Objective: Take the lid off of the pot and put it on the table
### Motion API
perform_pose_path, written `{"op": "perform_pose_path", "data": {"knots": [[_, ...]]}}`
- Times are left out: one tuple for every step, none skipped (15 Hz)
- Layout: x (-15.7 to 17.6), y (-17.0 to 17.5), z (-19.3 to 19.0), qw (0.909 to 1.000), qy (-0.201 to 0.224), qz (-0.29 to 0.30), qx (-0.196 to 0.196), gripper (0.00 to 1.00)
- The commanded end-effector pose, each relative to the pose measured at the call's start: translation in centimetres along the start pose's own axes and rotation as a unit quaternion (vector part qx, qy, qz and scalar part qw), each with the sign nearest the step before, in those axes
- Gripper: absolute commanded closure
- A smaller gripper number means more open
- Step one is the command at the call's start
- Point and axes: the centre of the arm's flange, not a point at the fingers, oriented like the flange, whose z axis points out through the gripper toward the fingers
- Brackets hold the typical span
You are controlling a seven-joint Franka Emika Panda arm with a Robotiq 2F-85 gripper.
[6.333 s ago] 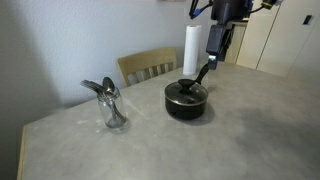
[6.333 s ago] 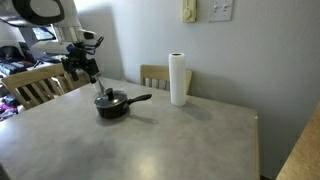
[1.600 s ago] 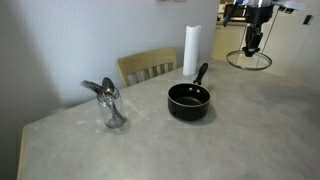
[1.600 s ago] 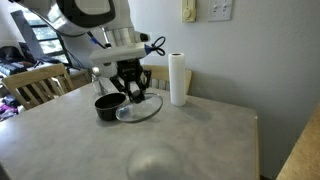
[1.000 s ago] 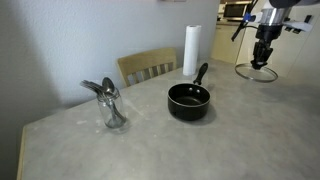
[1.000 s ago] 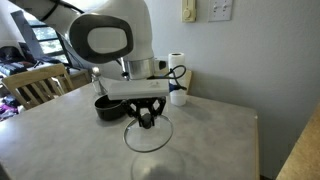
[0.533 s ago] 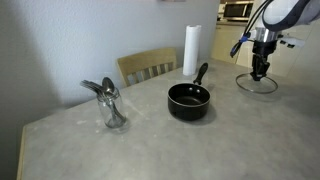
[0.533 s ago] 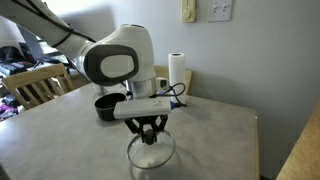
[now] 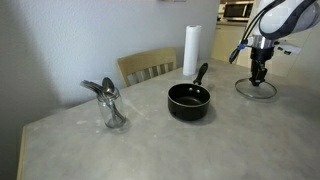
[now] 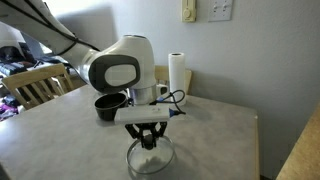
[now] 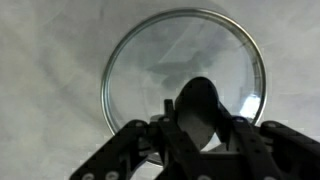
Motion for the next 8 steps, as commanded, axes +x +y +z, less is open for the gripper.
{"op": "perform_pose_path", "data": {"knots": [[-0.1, 0.9, 0.4, 0.9998, 0.014, 0.013, 0.005, 0.86], [-0.2, 1.0, 0.6, 0.9997, 0.016, 0.014, 0.007, 0.86], [-0.3, 1.0, 0.8, 0.9997, 0.018, 0.015, 0.01, 0.86], [-0.3, 0.9, 1.0, 0.9996, 0.019, 0.015, 0.011, 0.86], [-0.3, 0.9, 1.2, 0.9996, 0.022, 0.013, 0.011, 0.86], [-0.3, 0.9, 1.3, 0.9996, 0.025, 0.01, 0.011, 0.86], [-0.3, 0.8, 1.4, 0.9995, 0.029, 0.004, 0.009, 0.86], [-0.3, 0.8, 1.5, 0.9994, 0.033, -0.006, 0.004, 0.86]]}}
